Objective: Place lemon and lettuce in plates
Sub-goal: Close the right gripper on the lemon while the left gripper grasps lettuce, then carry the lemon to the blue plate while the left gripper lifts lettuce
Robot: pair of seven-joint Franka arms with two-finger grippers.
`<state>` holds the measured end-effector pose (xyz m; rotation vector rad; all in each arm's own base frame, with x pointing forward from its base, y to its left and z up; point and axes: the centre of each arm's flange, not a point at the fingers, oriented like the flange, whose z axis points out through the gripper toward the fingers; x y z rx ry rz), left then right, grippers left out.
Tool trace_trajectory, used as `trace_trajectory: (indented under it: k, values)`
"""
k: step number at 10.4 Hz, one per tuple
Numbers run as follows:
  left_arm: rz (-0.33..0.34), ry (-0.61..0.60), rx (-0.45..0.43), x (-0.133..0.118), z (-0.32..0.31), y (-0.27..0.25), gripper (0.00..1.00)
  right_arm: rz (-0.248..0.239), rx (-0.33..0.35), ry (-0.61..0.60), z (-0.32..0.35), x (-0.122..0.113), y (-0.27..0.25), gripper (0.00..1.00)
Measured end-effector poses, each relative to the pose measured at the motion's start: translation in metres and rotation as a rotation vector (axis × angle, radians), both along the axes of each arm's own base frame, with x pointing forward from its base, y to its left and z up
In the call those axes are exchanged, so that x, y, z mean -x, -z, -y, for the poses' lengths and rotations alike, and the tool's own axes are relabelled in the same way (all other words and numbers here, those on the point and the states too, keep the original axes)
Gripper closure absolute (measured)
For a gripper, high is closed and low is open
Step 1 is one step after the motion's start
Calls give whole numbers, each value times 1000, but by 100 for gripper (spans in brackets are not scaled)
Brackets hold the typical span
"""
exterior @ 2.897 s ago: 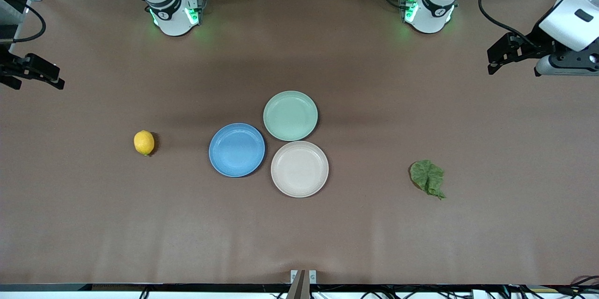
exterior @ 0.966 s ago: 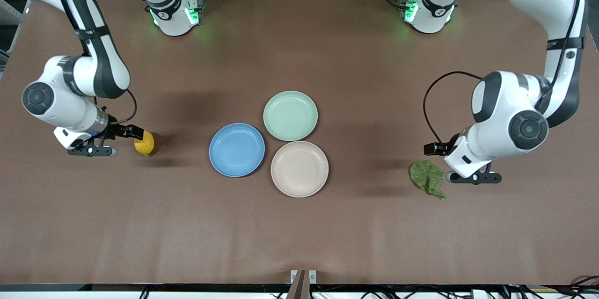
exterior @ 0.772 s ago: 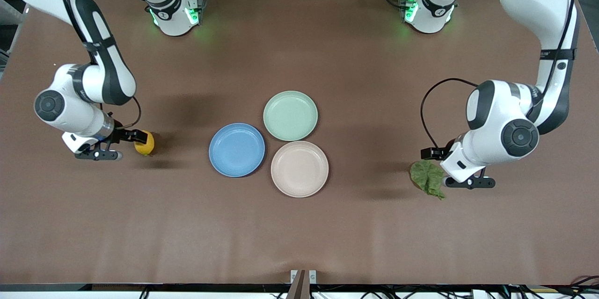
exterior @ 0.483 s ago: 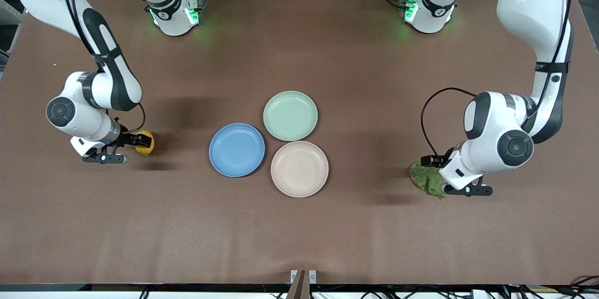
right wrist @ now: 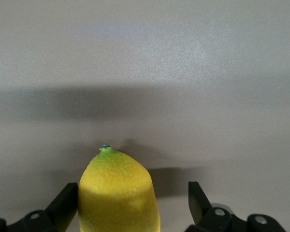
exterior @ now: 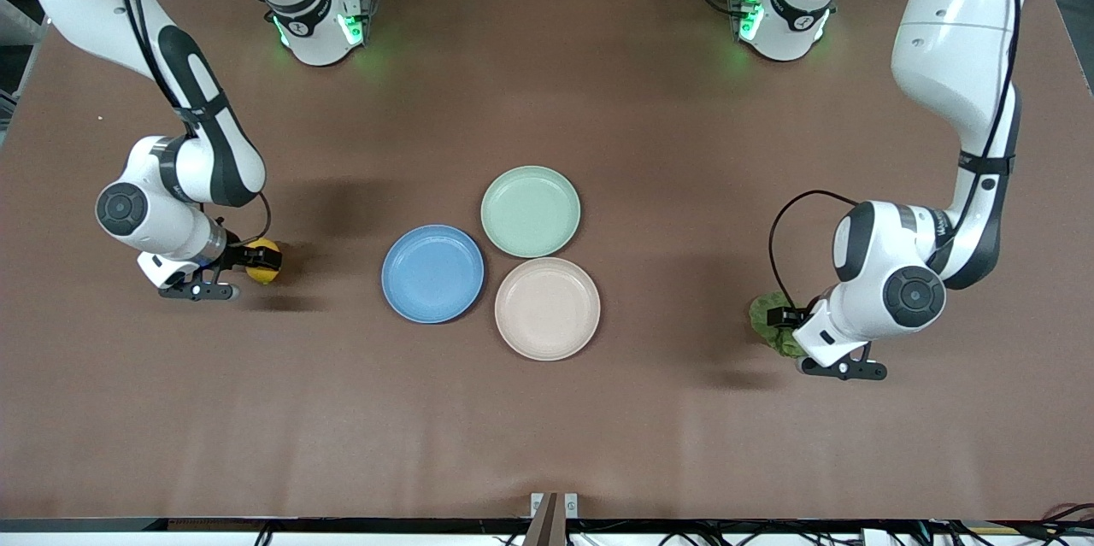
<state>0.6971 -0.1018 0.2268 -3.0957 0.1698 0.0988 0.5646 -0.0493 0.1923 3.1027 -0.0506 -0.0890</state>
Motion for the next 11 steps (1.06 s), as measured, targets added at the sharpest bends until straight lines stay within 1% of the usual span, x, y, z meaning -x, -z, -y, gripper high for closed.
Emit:
trace_trajectory:
  k: [2, 4, 5, 6, 8, 9, 11]
  values:
    - [25, 0, 6, -4, -4, 9, 0, 5, 1, -1, -1, 4, 10, 3]
    - [31, 2, 10, -5, -2, 16, 0, -2, 0, -2, -2, 7, 15, 14]
    - [28, 6, 11, -5, 0, 23, 0, -2, -1, -4, -3, 7, 16, 30]
    - [30, 9, 13, -4, 2, 29, 0, -2, -2, -5, -4, 7, 16, 37]
    - [26, 12, 15, -3, 5, 37, 0, -1, -13, 10, -8, 7, 15, 37]
    - [22, 13, 14, -2, 5, 40, 0, -7, -21, 16, -11, 5, 14, 37]
    - [27, 13, 17, -3, 5, 47, 4, -54, -33, 20, -16, -7, -7, 37]
